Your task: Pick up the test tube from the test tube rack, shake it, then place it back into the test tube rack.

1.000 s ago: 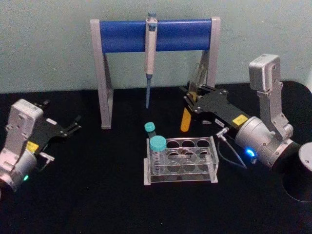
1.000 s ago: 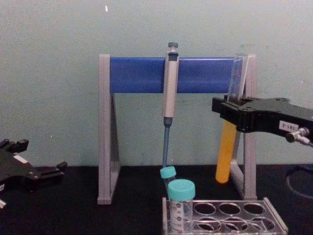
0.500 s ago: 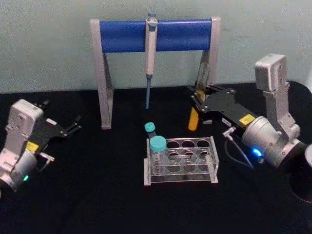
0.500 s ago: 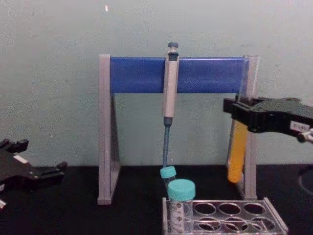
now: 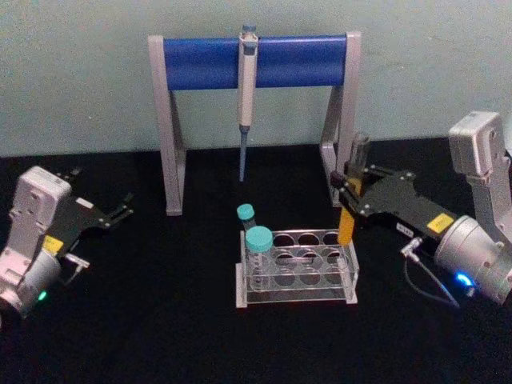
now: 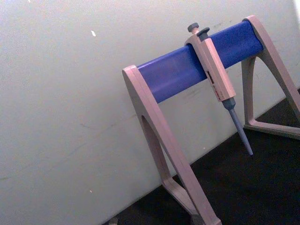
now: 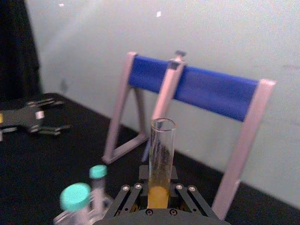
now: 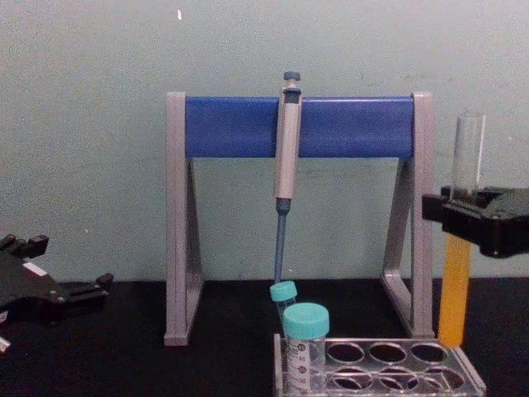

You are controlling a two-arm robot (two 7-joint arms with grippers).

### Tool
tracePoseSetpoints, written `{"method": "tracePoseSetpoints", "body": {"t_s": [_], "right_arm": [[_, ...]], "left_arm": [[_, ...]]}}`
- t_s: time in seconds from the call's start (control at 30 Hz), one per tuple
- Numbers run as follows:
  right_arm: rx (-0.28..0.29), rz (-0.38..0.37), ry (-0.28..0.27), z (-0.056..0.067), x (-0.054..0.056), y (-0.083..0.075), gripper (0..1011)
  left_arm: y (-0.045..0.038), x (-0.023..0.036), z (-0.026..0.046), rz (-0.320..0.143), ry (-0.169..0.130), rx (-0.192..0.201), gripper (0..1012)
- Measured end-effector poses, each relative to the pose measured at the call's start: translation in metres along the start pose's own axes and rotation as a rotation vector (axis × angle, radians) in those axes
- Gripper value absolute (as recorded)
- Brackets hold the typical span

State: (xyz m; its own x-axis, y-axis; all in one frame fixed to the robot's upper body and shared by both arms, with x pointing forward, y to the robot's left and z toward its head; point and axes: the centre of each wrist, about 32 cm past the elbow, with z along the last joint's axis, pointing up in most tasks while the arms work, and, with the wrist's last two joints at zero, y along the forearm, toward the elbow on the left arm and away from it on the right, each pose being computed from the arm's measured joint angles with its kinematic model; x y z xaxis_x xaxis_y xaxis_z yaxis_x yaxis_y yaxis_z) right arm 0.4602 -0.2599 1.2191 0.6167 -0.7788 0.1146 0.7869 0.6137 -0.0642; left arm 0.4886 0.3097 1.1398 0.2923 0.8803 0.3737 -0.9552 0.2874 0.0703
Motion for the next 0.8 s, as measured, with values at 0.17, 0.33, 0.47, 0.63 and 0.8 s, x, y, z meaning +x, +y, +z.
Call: {"method": "tracePoseSetpoints", "body": {"t_s": [0.17, 0.33, 0.47, 0.63, 0.8], "right_arm": [[-0.010, 0.071, 0.029, 0.003, -0.003, -0.004, 233], [-0.004, 0.143, 0.063, 0.005, -0.008, 0.004, 232], [0.025, 0.159, 0.082, 0.003, -0.011, 0.015, 232], [0.078, 0.122, 0.096, -0.002, -0.011, 0.034, 232], [0.104, 0.059, 0.092, -0.005, -0.009, 0.045, 232]], "left_arm": [[0.0000, 0.0000, 0.0000, 0.000, 0.000, 0.000, 1001], [0.0000, 0.0000, 0.0000, 0.000, 0.000, 0.000, 1001], [0.0000, 0.0000, 0.0000, 0.000, 0.000, 0.000, 1001], [0.0000, 0.0000, 0.0000, 0.000, 0.000, 0.000, 1001], [0.0000, 0.0000, 0.0000, 0.000, 0.000, 0.000, 1001]]}}
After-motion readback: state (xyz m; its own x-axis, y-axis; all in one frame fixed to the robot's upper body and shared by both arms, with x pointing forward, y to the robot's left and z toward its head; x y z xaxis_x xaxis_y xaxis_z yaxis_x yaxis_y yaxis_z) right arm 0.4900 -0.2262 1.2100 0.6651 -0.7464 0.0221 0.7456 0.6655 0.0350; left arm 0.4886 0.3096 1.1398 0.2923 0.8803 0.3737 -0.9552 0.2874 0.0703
